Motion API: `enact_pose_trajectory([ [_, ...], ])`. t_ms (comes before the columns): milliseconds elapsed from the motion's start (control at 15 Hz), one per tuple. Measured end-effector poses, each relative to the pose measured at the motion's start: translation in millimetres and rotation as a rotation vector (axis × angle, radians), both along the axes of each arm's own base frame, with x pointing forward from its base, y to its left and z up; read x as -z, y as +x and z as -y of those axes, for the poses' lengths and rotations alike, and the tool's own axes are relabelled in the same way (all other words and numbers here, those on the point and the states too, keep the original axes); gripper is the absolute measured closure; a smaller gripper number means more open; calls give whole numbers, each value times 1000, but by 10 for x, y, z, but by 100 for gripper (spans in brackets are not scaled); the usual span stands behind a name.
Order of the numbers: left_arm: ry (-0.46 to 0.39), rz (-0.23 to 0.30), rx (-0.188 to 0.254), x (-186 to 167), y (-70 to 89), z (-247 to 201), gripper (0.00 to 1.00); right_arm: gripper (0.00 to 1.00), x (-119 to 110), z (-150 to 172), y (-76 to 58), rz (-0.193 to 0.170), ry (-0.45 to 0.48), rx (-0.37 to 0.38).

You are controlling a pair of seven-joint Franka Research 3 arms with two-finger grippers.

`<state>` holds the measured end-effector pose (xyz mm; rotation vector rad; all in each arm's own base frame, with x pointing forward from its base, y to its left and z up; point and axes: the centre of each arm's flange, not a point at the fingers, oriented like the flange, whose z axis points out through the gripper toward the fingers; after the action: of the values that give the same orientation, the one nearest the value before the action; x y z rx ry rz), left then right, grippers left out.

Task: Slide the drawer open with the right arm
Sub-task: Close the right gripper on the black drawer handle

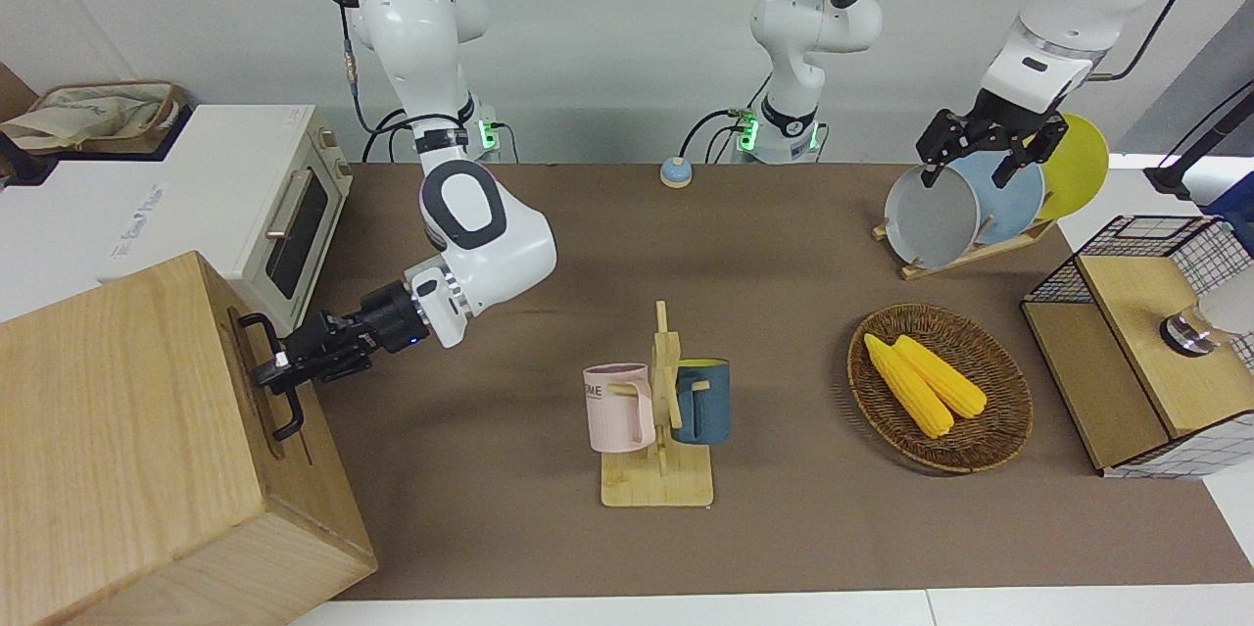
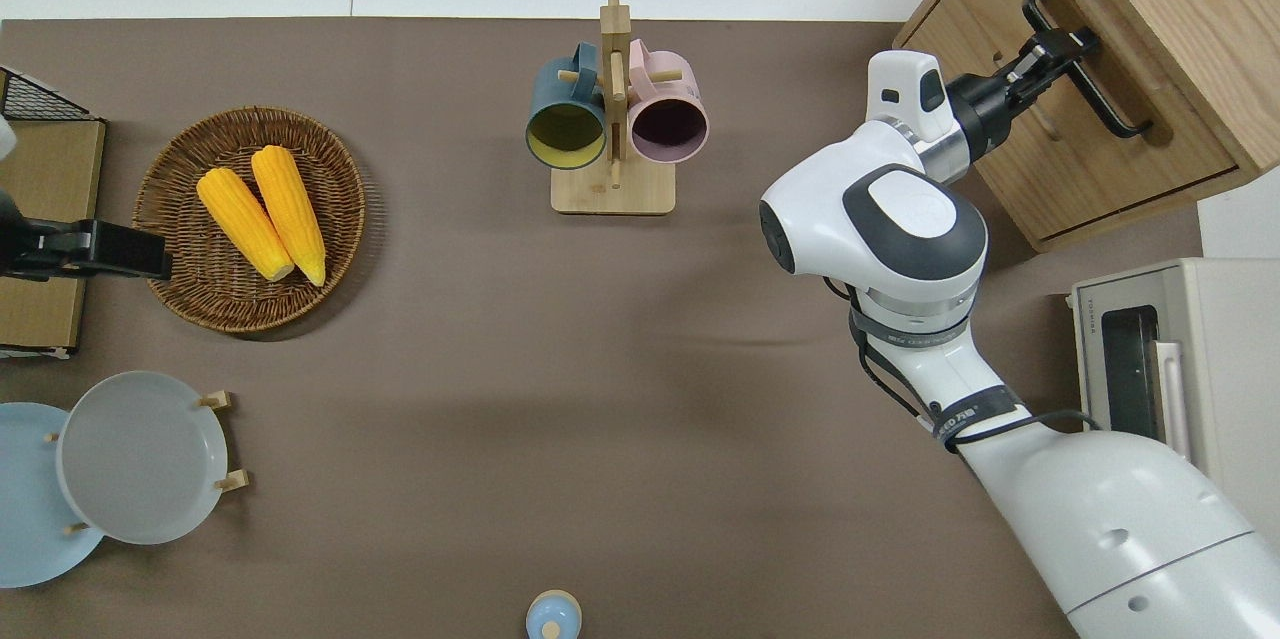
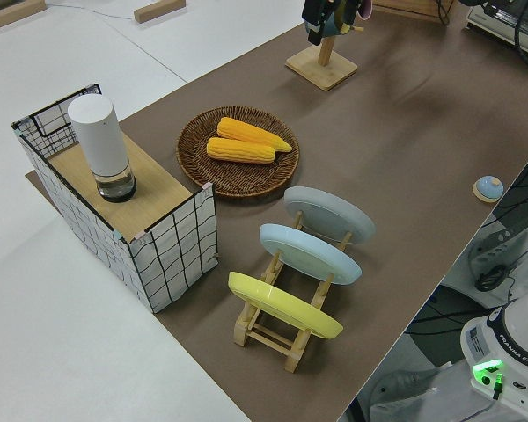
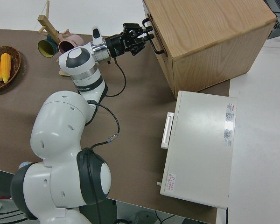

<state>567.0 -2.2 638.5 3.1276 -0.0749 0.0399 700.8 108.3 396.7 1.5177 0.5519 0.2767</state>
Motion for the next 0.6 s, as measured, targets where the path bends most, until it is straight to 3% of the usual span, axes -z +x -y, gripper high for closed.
enact_pose_trajectory([
  [67,0,0,0,0,0,0,1,80,17,0,-1,7,-1,0],
  [600,0,0,0,0,0,0,0,80,33,-69,-27,24,-7,13],
])
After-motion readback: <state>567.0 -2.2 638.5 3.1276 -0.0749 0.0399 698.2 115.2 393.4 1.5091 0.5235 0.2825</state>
